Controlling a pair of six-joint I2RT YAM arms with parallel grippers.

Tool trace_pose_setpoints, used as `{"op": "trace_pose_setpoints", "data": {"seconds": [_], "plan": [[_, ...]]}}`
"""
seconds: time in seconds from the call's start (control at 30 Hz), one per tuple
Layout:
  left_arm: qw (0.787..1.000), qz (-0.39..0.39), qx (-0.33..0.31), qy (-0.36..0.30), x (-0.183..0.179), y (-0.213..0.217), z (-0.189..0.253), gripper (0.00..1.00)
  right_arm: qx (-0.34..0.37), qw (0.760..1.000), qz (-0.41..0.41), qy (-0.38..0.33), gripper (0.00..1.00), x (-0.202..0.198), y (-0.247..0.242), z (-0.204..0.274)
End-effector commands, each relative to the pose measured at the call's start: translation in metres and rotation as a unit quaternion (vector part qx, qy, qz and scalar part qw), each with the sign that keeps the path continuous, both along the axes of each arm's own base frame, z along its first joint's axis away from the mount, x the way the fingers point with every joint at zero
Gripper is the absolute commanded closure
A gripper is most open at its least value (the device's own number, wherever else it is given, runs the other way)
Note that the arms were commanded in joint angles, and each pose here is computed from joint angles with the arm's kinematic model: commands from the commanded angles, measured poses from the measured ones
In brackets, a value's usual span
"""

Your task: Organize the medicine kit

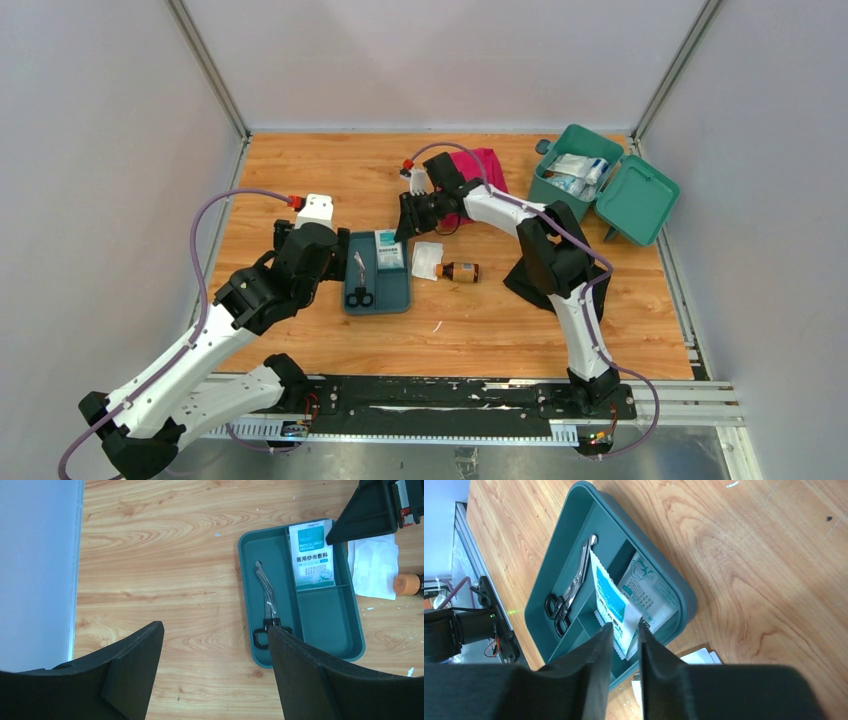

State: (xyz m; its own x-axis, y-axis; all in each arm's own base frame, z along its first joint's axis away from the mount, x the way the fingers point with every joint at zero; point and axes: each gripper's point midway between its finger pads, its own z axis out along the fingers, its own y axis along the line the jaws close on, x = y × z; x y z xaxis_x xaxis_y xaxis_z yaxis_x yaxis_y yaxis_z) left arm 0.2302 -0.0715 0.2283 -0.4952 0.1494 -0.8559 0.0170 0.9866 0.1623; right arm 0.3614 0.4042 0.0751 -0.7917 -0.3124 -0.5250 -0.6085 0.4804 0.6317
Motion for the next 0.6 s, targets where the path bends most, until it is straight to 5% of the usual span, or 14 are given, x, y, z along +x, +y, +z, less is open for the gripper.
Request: {"op": "trace_pose_setpoints", "data": {"seconds": [0.0,0.27,0.57], "plan": [[1.000,0.006,0.003,0.001,-0.001,0.001,-0.003,0.18,-0.014,1.000,0.003,-0.021,0.67,0.004,-0.002,0.013],[1.000,0.006,0.001,-0.001,-0.001,0.002,-0.002,0.18,-0.061,0.994,-0.041,-0.082,0.63,0.015,-0.021,0.038],[1.000,0.007,0.002,-0.002,-0.001,0.002,-0.002,0.18,-0.126,0.981,-0.068,-0.129,0.73,-0.004,-0.026,0.048]]}}
